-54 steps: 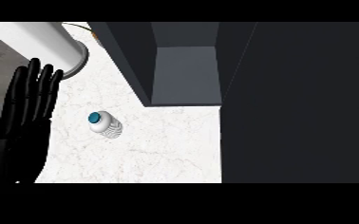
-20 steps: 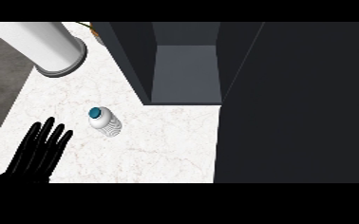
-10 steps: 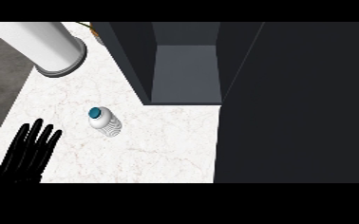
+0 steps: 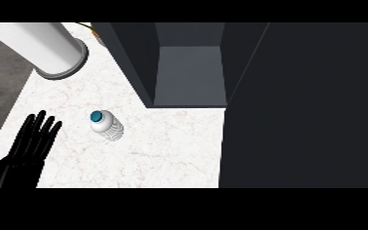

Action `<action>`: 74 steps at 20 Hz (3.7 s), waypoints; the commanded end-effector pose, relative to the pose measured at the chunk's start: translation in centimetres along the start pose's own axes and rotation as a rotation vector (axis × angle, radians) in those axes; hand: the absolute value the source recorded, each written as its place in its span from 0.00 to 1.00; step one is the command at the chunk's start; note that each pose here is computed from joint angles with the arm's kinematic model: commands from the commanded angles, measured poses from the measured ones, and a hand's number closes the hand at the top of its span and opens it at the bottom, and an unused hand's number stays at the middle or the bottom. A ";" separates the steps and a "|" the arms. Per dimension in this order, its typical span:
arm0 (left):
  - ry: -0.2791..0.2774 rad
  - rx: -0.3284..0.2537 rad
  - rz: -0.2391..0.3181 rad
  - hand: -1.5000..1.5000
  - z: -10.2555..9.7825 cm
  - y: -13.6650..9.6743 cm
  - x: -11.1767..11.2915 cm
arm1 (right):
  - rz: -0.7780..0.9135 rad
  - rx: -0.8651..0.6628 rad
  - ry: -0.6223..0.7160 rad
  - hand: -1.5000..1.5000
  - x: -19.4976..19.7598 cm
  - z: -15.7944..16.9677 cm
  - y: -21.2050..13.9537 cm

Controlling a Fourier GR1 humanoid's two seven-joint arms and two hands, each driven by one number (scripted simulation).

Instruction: Pick up the bottled water, place it into the cabinet and close the cabinet

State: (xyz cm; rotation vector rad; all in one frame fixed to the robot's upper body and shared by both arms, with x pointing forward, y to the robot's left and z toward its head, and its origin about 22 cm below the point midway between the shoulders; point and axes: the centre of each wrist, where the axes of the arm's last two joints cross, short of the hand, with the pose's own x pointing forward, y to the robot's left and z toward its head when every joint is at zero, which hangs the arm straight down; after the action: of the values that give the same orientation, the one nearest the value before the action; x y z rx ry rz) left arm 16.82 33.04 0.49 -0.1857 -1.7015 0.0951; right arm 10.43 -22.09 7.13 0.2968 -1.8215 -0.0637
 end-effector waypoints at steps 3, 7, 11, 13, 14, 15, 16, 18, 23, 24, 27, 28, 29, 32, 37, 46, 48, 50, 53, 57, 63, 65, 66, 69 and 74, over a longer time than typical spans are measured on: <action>0.015 0.007 -0.039 0.00 -2.7 3.5 -2.0 | 0.011 0.024 0.013 0.00 -0.5 0.0 1.1; 0.068 -0.005 -0.033 0.00 -1.2 2.3 -6.1 | -0.002 0.016 -0.020 0.00 -0.2 -0.5 1.3; 0.098 0.016 -0.028 0.00 -5.4 4.6 -5.6 | -0.004 0.017 -0.001 0.00 -0.1 2.7 0.0; 0.115 0.020 -0.013 0.00 -2.9 5.9 -7.3 | -0.008 0.019 -0.013 0.00 0.5 0.8 -0.1; 0.120 0.014 -0.010 0.00 -5.2 4.0 -6.3 | 0.007 0.030 -0.002 0.00 -1.5 0.7 0.2; 0.150 0.019 -0.014 0.00 -4.1 4.2 -7.8 | -0.009 0.019 -0.001 0.00 -0.5 1.3 0.1; 0.141 0.034 -0.001 0.00 -4.6 5.3 -9.4 | -0.014 0.022 0.000 0.00 -0.5 2.3 1.0; 0.166 0.041 0.011 0.00 -5.0 3.7 -10.4 | -0.012 0.015 0.014 0.00 -0.6 2.0 -0.8; 0.173 0.039 0.091 0.00 -6.1 4.8 -12.4 | -0.033 0.019 -0.002 0.00 -0.3 2.2 0.4; 0.191 0.033 0.069 0.00 -6.8 4.3 -12.1 | -0.019 0.012 -0.006 0.00 -0.7 1.9 0.9; 0.212 0.050 0.128 0.00 -6.0 6.6 -12.5 | -0.021 0.014 -0.015 0.00 0.0 1.3 0.0; 0.212 0.039 0.115 0.00 -5.6 6.9 -12.1 | -0.015 0.008 0.008 0.00 0.2 3.3 0.9; 0.221 0.041 0.121 0.00 -5.8 5.3 -13.9 | -0.013 0.034 0.011 0.00 -1.0 2.3 1.1; 0.194 0.019 0.081 0.00 -6.2 4.3 -14.6 | -0.015 0.039 0.007 0.00 -0.4 1.7 -0.5; 0.208 0.016 0.124 0.00 -4.8 4.4 -15.7 | -0.025 0.028 0.003 0.00 -1.4 2.2 1.1; 0.219 0.001 0.224 0.00 -5.5 2.6 -16.6 | -0.015 0.038 0.002 0.00 -1.2 2.3 -0.2; 0.211 -0.039 0.256 0.00 -7.8 2.3 -15.7 | -0.015 0.032 0.005 0.00 -2.4 0.6 0.7; 0.207 -0.043 0.300 0.00 -4.8 2.4 -17.0 | -0.012 0.026 -0.001 0.00 -1.8 1.5 1.4; 0.242 -0.075 0.310 0.00 -7.2 2.7 -15.7 | -0.040 0.027 0.016 0.00 -0.4 1.0 1.0; 0.244 -0.073 0.357 0.00 -7.9 1.0 -16.3 | -0.040 0.061 0.008 0.00 -1.3 1.7 -0.3; 0.229 -0.148 0.368 0.00 -7.5 0.4 -16.7 | -0.041 0.041 0.002 0.00 -1.2 0.7 1.3; 0.235 -0.166 0.364 1.00 -8.5 -0.2 -16.5 | -0.032 0.040 0.011 0.00 -3.1 0.2 0.5; 0.215 -0.147 0.365 1.00 -7.1 0.4 -16.9 | -0.043 0.046 -0.002 0.00 -2.2 0.6 -0.1; 0.217 -0.196 0.354 1.00 -7.8 -1.9 -17.6 | -0.031 0.041 0.026 0.00 -1.3 1.0 -0.1; 0.202 -0.164 0.382 1.00 -8.5 -2.1 -17.4 | -0.034 0.044 0.013 0.00 -2.0 1.0 0.6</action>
State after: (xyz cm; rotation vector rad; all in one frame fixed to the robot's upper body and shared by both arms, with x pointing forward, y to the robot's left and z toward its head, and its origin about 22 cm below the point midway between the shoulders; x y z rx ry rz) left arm 27.07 28.33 -14.88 -0.5222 -1.3851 0.1792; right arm 10.32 -20.97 5.24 0.3586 -1.8078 -0.0509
